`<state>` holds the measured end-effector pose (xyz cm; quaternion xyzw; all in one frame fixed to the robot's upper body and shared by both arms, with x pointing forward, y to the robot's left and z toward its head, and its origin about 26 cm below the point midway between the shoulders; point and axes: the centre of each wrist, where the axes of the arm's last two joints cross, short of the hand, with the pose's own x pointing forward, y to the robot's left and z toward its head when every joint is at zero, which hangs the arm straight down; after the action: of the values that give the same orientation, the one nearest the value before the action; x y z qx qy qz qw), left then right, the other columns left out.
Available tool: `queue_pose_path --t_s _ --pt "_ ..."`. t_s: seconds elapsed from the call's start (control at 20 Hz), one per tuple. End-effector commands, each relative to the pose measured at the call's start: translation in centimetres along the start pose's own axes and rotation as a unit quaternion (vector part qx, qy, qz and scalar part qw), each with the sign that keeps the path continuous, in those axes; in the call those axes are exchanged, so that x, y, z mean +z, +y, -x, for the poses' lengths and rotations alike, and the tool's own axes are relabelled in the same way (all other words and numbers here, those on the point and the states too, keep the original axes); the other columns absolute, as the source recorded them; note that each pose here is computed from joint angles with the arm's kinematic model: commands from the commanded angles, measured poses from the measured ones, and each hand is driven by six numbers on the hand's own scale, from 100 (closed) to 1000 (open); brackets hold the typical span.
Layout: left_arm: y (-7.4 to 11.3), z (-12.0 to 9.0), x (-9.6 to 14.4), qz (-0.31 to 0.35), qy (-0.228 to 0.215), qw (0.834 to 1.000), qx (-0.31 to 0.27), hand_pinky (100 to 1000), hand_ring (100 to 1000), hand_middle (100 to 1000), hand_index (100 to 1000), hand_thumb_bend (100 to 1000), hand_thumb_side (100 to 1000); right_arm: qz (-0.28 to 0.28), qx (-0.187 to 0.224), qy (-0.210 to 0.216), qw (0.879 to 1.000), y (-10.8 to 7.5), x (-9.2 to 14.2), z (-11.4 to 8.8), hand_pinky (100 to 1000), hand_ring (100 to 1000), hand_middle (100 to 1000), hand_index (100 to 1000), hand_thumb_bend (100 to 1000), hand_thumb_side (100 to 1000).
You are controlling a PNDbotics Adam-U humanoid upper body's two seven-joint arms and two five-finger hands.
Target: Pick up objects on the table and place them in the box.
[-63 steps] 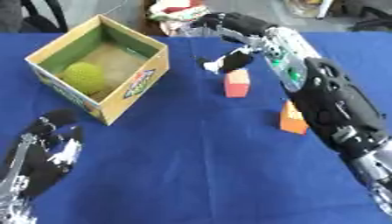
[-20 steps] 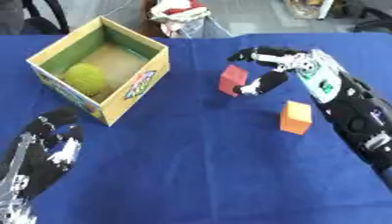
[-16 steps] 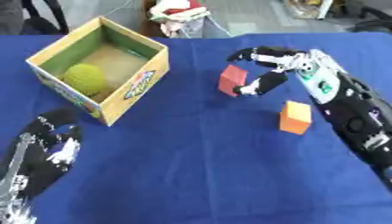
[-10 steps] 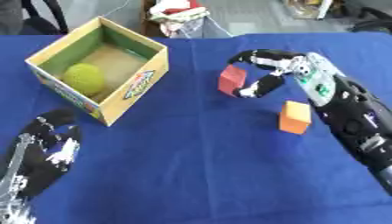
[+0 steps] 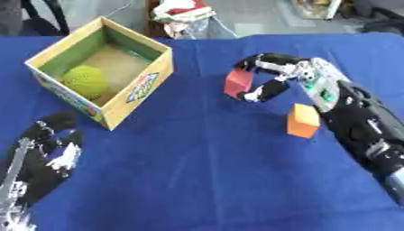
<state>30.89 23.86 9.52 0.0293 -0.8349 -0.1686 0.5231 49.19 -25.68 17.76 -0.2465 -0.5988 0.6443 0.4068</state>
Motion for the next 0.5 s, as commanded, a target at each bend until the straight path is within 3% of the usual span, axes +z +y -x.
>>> queue_pose_path --t_s 0.05,0.5 --pt "0.44 -0.42 -0.20 0.002 -0.009 1.000 -0.008 547 792 744 802 216 344 0.033 0.013 0.001 0.999 -1.02 0.08 -0.04 773 784 764 890 255 421" --pt "0.39 -0.43 -0.23 0.002 -0.009 1.000 -0.007 547 791 744 802 211 349 0.122 0.015 -0.013 0.992 -0.45 -0.74 -0.96 723 706 556 752 126 217"
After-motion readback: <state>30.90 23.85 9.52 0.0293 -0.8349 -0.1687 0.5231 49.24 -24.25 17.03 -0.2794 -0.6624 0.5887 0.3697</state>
